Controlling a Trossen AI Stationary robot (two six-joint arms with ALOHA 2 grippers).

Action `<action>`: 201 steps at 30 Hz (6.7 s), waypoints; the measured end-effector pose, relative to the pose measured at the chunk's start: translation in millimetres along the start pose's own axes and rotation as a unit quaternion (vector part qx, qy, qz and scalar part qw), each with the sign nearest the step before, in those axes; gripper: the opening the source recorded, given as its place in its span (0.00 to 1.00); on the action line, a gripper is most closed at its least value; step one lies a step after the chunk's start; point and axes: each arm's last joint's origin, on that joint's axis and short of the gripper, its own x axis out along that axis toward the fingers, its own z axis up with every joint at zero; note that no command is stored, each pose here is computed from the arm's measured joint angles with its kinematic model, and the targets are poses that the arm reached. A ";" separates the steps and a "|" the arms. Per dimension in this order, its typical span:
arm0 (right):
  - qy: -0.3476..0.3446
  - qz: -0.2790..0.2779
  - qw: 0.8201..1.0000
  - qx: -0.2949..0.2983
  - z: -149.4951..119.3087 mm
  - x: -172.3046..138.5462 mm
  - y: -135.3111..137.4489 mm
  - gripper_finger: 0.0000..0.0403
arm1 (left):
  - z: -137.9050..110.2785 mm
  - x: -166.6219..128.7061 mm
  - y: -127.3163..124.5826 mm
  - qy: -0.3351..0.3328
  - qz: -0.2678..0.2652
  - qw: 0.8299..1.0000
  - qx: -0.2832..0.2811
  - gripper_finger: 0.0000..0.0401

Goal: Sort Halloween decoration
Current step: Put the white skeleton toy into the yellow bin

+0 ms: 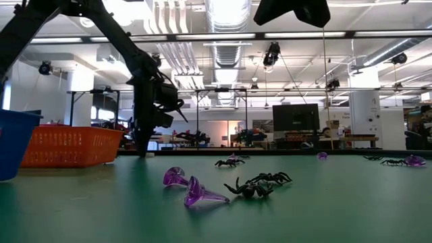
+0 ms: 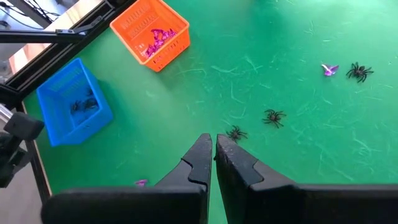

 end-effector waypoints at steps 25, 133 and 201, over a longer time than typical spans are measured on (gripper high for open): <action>-0.027 -0.029 0.998 0.050 5.6 6.3 -5.1 0.03 | -15.0 -77.0 -35.1 -0.086 -0.102 0.985 0.108 0.00; -0.196 0.146 0.933 0.265 99.4 115.7 -32.6 0.21 | -70.0 -197.5 -174.9 -0.332 -0.036 0.901 0.278 0.00; 0.340 -0.153 0.900 0.225 -162.3 -40.1 40.7 0.11 | -85.4 -194.2 -168.8 -0.269 -0.012 0.928 0.257 0.33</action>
